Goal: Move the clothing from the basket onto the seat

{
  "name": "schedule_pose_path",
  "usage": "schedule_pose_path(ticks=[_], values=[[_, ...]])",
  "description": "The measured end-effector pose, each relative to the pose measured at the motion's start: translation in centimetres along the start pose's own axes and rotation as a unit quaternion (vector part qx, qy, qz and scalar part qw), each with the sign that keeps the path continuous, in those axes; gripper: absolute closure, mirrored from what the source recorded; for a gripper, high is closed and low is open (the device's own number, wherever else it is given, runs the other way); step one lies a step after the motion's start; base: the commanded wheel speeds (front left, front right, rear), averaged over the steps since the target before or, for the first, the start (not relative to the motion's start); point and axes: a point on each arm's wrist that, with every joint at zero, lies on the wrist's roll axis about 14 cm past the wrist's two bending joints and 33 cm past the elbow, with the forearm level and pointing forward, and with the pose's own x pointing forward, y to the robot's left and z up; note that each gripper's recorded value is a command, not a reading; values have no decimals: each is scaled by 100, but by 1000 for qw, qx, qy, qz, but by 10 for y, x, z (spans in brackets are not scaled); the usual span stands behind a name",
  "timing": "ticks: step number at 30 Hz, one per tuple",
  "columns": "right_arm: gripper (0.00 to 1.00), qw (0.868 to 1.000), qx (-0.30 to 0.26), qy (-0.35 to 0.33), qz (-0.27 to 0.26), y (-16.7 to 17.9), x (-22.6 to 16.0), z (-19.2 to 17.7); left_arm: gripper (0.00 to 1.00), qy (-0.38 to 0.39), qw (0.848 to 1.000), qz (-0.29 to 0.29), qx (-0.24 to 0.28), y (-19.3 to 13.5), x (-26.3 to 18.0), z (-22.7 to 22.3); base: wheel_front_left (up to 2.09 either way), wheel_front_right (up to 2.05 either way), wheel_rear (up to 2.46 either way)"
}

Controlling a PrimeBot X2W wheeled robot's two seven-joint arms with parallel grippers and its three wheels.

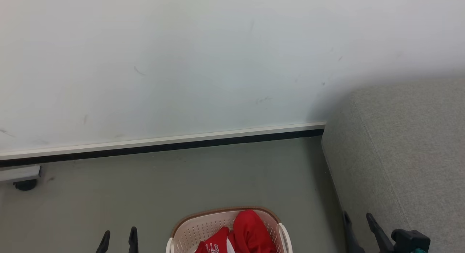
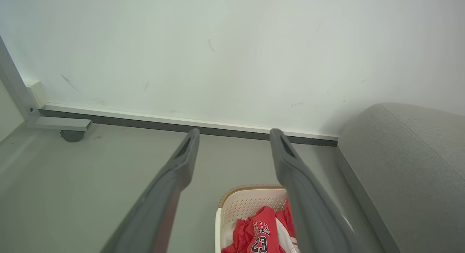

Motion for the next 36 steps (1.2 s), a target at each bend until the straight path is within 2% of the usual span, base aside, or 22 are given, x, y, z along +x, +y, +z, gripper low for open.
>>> schedule_pose_path(ticks=[25, 36], values=[[0, 996, -86, 20, 10, 11, 4, -9, 0, -18, 997, 2, 73, 5, -2, 4, 0, 0, 0], [0, 996, -85, 20, 9, 11, 4, -9, 0, -15, 998, 6, 67, 5, -2, 3, 0, 0, 0]])
